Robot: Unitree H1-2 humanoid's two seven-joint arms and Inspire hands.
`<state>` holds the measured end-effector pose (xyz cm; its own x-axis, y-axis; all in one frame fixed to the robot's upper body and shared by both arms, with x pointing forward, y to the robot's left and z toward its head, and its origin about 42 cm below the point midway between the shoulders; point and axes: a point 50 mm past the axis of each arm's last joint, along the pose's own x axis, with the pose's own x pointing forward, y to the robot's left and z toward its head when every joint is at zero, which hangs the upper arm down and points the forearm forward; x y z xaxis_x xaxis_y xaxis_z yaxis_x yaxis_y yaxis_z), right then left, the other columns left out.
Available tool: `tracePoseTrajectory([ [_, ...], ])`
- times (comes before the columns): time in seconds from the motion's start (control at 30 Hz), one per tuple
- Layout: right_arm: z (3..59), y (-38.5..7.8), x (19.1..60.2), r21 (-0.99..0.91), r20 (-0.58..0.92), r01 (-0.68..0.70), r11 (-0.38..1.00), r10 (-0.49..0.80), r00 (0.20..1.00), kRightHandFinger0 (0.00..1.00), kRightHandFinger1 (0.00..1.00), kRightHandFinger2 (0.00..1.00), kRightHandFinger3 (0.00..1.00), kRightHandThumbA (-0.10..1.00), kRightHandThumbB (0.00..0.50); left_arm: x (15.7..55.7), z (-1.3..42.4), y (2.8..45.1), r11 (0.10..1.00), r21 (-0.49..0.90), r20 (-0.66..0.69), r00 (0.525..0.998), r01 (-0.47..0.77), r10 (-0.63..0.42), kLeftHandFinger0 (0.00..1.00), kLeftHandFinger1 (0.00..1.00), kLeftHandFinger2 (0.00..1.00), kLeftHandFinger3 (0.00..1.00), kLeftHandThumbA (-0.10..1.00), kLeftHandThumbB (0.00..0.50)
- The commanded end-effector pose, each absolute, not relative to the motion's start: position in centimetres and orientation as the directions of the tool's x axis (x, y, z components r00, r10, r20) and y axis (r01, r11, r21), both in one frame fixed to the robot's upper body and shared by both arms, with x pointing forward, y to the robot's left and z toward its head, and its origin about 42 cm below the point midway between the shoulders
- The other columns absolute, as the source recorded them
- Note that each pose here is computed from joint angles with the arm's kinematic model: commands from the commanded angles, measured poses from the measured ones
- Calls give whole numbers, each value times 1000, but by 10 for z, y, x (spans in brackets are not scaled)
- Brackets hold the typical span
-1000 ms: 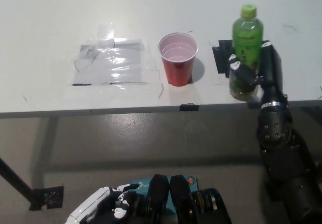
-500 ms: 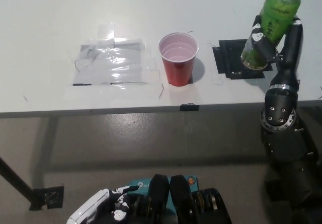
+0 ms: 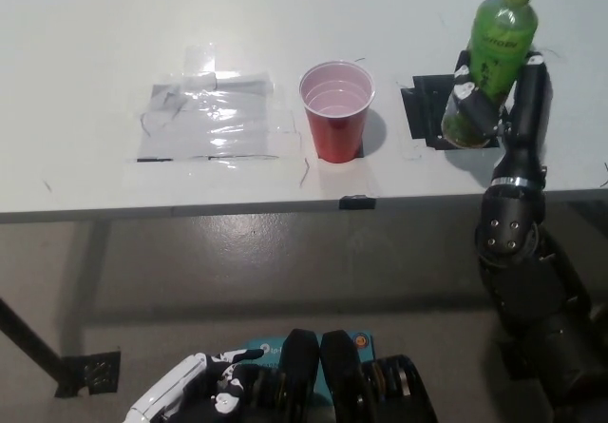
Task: The robot uses its right hand to pick up a bottle kept in the middle of the desk and tilt it into a cup kept next to it to pour water out
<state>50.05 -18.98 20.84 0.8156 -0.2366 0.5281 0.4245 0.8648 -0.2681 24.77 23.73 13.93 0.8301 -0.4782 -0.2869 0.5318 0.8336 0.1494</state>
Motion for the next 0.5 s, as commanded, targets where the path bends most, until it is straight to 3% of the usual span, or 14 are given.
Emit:
tracePoseTrajectory([
  [0.0,229,-194,504,-222,635,460,860,-231,737,74,111,35,315,-100,0,250,151,238,828,175,-248,837,533,-487,801,931,930,1000,1000,491],
  [0.4,200,-202,498,-261,589,490,832,-264,763,0,44,11,322,-100,0,252,153,239,827,180,-243,839,532,-486,802,937,935,1000,1000,484],
  [0.47,191,-203,496,-279,584,505,816,-273,764,0,0,52,619,-100,0,254,153,238,827,185,-242,840,532,-486,801,932,924,1000,1000,489],
])
